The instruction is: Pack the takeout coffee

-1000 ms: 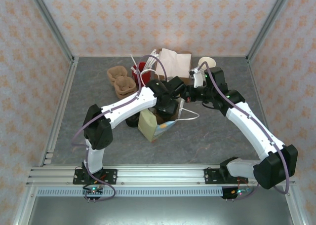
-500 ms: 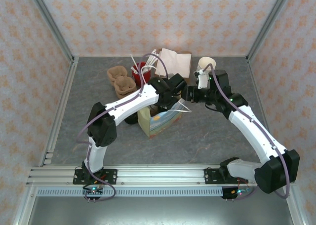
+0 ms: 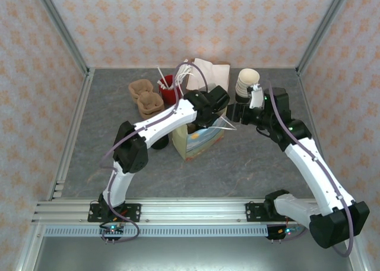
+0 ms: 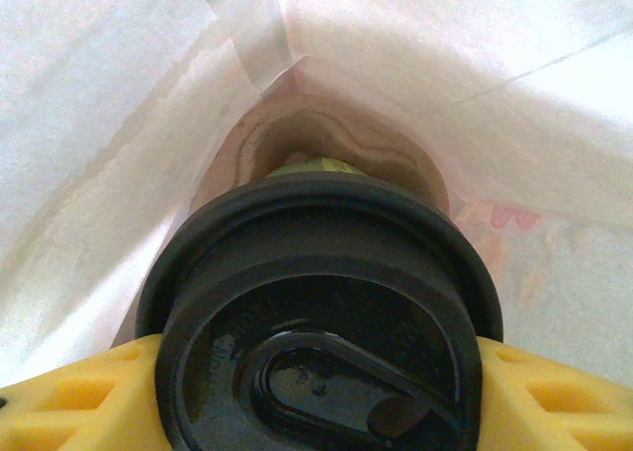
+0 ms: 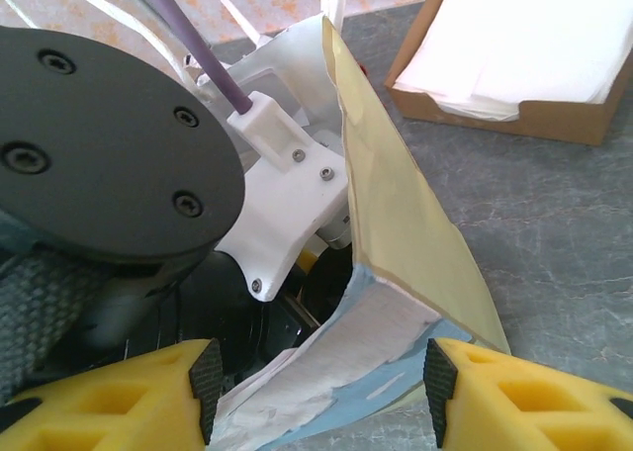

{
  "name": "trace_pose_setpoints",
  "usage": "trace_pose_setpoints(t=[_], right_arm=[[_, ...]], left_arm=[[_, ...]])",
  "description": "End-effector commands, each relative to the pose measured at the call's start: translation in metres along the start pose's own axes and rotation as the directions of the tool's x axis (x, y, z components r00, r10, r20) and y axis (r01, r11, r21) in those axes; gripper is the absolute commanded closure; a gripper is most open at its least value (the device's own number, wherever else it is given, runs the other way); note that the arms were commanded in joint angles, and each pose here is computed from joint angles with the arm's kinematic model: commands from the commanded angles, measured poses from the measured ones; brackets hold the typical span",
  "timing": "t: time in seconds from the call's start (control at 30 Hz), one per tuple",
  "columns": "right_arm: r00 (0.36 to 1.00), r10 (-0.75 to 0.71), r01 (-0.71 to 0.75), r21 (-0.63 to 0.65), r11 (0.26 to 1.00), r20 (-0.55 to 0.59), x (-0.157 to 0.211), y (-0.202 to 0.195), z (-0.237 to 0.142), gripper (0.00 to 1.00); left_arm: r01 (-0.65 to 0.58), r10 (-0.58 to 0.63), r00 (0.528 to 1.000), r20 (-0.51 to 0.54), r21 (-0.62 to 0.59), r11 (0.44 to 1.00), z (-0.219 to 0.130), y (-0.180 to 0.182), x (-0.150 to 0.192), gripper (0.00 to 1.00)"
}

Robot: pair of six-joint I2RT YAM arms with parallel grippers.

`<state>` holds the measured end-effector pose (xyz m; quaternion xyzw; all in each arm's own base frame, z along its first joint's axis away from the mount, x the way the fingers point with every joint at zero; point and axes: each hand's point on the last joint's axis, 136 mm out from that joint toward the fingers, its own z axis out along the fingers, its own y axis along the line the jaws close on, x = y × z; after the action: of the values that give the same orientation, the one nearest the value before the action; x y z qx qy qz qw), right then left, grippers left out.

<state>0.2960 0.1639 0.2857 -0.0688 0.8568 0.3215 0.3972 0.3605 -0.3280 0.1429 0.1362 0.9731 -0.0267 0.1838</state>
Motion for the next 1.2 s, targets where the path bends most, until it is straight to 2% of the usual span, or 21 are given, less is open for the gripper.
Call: trace_pose_setpoints(t=[0.0, 0.1, 0.23, 0.6, 0.97, 1.17], right_arm=[[0.999, -0.026, 0.025, 0.017, 1.0, 0.047, -0.01, 0.003, -0.013, 0.42], [0.999, 0.015, -0.018, 0.049, 0.999, 0.048, -0.012, -0.002, -0.012, 0.41], [0.997, 0.053, -0.056, 0.047, 0.997, 0.057, -0.016, -0.002, -0.012, 0.4], [0.988, 0.156, -0.156, 0.019, 0.988, 0.019, -0.022, 0.004, -0.001, 0.37], [0.978, 0.2, -0.198, 0.048, 0.979, -0.054, -0.013, 0.005, 0.013, 0.36], [0.975, 0.214, -0.209, 0.09, 0.974, -0.052, -0.011, -0.003, 0.015, 0.36]], left_arm=[[-0.016, 0.014, 0.998, -0.054, -0.033, 0.999, 0.014, 0.007, 0.007, 0.39], [-0.003, 0.003, 0.999, -0.037, -0.013, 1.0, 0.008, 0.005, -0.001, 0.37], [0.018, -0.018, 1.0, -0.01, 0.032, 0.999, -0.005, 0.001, -0.014, 0.26], [0.042, -0.047, 0.998, 0.039, 0.119, 0.992, -0.042, -0.008, -0.033, 0.12], [0.073, -0.084, 0.994, 0.073, 0.141, 0.987, -0.073, -0.004, -0.036, 0.1], [0.089, -0.099, 0.993, 0.071, 0.124, 0.988, -0.077, 0.001, -0.033, 0.1]])
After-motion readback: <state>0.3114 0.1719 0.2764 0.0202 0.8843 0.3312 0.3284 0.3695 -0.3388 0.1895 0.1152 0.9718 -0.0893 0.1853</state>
